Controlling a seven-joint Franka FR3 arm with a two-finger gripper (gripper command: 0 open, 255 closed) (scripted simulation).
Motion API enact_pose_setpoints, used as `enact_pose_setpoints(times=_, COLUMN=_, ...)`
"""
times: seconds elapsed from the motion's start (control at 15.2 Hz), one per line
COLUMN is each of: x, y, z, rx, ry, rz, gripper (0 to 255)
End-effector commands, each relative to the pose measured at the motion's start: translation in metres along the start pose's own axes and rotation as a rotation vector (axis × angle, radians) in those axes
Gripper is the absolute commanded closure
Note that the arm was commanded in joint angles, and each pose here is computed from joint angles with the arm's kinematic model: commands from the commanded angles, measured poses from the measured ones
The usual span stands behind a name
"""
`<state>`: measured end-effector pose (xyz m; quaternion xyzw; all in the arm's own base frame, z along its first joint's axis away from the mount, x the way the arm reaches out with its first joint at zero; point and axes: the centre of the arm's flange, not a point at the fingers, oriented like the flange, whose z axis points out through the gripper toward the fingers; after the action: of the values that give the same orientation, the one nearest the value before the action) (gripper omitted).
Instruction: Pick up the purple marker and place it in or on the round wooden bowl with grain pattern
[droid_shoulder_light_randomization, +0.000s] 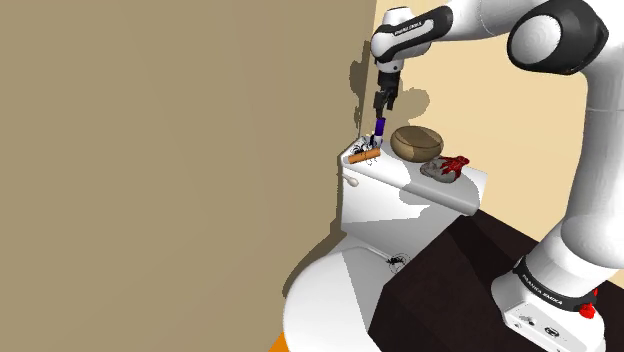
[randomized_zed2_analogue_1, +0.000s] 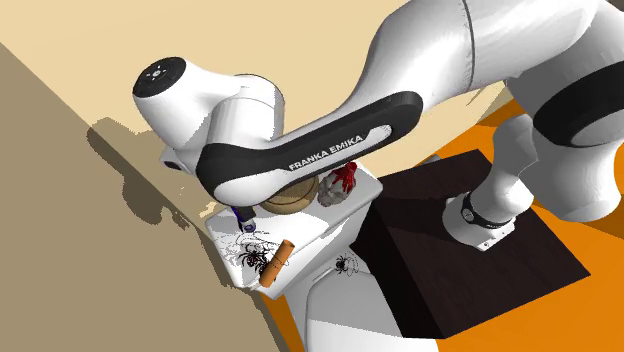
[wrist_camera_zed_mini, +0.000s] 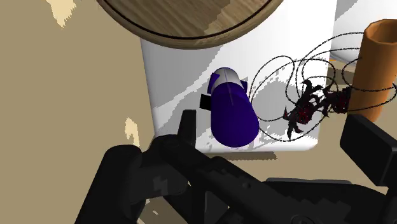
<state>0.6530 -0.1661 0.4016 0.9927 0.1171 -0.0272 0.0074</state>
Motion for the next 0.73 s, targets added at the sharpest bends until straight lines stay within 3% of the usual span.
enact_pose_setpoints(times=0.0, x=0.017, y=0.015, z=0.007, rx=-0.005, ry=0.000, rz=-0.004, gripper=0)
enact_pose_setpoints(times=0.66, x=0.017, y=0.015, z=0.047, rx=-0.005, ry=0.000, rz=-0.004, gripper=0)
